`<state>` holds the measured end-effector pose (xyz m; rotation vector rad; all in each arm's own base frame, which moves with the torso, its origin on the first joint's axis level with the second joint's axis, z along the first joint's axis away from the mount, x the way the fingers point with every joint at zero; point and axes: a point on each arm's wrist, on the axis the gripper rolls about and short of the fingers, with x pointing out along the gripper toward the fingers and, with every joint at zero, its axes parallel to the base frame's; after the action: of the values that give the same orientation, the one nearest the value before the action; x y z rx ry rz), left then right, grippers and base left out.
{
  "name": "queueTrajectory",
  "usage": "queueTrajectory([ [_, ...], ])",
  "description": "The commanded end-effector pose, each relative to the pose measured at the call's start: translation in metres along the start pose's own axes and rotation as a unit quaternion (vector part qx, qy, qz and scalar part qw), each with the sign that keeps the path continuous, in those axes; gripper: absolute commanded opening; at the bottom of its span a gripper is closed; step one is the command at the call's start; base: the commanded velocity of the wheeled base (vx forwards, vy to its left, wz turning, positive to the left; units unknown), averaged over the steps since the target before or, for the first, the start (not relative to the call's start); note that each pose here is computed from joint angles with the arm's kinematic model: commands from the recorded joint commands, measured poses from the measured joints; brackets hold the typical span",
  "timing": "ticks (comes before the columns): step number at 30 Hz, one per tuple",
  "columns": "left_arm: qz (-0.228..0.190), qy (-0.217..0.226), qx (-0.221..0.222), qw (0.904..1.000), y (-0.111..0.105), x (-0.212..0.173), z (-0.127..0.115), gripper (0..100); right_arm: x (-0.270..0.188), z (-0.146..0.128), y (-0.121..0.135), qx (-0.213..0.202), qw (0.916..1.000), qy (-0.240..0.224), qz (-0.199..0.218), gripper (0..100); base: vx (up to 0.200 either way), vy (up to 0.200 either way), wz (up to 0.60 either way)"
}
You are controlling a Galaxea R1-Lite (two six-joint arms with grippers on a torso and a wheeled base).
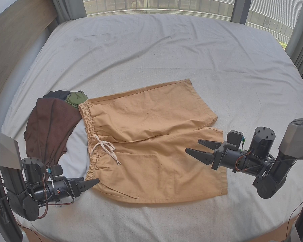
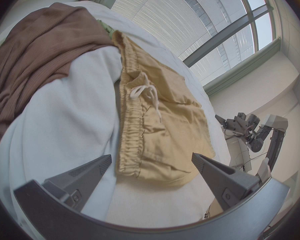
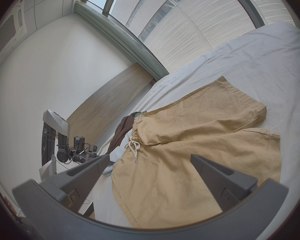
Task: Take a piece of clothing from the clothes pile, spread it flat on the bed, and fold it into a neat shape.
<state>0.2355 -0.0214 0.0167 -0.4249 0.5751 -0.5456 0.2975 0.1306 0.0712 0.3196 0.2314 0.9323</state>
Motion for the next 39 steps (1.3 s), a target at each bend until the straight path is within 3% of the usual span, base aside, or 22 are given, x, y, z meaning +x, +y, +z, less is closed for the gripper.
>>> queueTrajectory([
  [1, 0.011, 0.025, -0.010, 0.9996, 0.008, 0.003, -0.012, 100, 0.000, -0.001, 0.000, 0.001, 1.0000, 0.001, 0.000, 100, 0.000, 0.000, 0.00],
  [24, -0.002, 0.023, -0.004, 0.9997, 0.010, 0.018, -0.009, 100, 0.000, -0.001, -0.001, 0.001, 1.0000, 0.001, -0.001, 100, 0.000, 0.000, 0.00],
  [25, -0.002, 0.023, -0.004, 0.9997, 0.010, 0.018, -0.009, 0, 0.000, -0.001, -0.001, 0.001, 1.0000, 0.001, -0.001, 100, 0.000, 0.000, 0.00],
  [39, 0.002, 0.001, 0.002, 1.0000, 0.012, 0.014, 0.000, 0, 0.000, -0.002, -0.001, 0.002, 1.0000, 0.003, -0.001, 100, 0.000, 0.000, 0.00],
])
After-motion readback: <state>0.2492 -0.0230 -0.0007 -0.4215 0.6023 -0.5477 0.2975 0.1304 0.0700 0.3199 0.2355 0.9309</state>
